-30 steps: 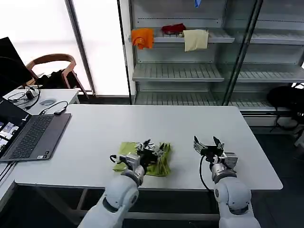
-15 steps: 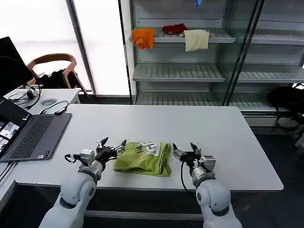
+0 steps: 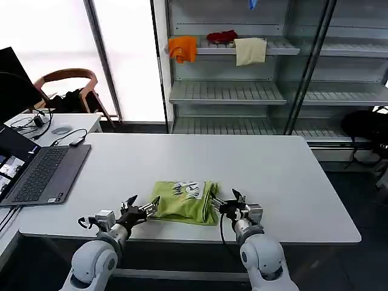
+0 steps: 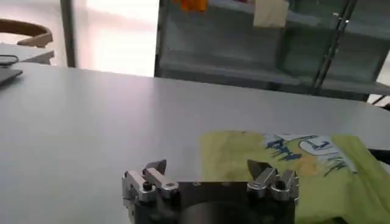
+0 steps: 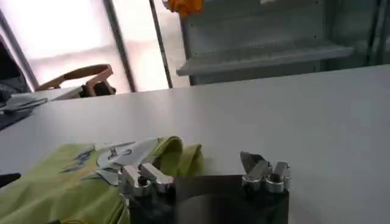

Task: Fold and organize the clothes.

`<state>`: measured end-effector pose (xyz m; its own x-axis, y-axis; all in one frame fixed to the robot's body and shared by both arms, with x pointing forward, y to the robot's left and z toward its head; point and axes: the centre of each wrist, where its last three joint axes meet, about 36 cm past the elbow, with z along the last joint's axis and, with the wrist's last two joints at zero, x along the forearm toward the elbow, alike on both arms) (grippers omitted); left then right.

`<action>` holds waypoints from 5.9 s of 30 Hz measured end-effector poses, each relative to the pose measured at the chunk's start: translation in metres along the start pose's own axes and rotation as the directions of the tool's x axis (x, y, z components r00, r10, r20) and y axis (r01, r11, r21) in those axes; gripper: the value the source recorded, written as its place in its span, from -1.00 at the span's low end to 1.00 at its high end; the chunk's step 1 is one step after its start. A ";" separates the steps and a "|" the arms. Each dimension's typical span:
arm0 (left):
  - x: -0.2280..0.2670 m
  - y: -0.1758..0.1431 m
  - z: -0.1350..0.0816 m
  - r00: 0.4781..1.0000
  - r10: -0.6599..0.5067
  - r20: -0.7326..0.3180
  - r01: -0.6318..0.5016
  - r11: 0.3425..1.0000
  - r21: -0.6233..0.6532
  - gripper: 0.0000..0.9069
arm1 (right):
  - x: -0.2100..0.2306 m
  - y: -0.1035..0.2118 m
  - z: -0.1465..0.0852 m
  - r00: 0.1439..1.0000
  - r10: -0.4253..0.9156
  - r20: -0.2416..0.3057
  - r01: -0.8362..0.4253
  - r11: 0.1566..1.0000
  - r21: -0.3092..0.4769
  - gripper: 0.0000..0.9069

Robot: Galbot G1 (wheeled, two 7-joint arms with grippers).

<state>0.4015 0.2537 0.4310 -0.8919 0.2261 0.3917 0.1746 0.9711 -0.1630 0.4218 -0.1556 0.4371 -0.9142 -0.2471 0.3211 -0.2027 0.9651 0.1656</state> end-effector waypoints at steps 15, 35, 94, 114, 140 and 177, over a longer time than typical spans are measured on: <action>-0.015 -0.008 0.004 1.000 -0.001 -0.007 0.001 0.999 0.035 -0.16 | 0.006 -0.004 0.001 1.000 0.011 0.001 -0.011 1.000 0.014 1.00; -0.036 -0.005 0.016 0.998 0.050 -0.036 -0.043 0.983 0.178 -0.98 | 0.000 -0.008 -0.004 0.999 0.031 0.011 -0.031 0.998 0.056 1.00; 0.020 0.122 -0.112 0.960 -0.195 0.200 0.264 0.406 -0.875 -0.96 | 0.023 -0.077 0.014 0.988 0.151 0.036 -0.153 0.987 0.049 1.00; -0.061 -0.039 -0.032 0.998 0.000 0.069 0.048 0.712 -0.701 1.00 | 0.030 -0.053 -0.001 0.993 0.107 0.056 -0.109 0.994 0.025 1.00; 0.016 0.038 -0.100 0.966 -0.060 0.252 0.111 0.975 -0.195 1.00 | -0.075 0.086 -0.030 0.974 -0.216 -0.062 0.189 0.936 -0.296 1.00; 0.046 0.049 -0.080 0.963 -0.119 0.241 0.145 0.985 -0.090 1.00 | -0.099 0.098 -0.018 0.952 -0.284 -0.117 0.236 0.920 -0.312 -1.00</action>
<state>0.4026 0.3179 0.5138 -0.9805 0.0833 0.1782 0.0806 0.9965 -0.0224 0.4989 -0.0386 0.4386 -0.7717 -0.5190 0.3676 -0.2926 0.8029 0.5194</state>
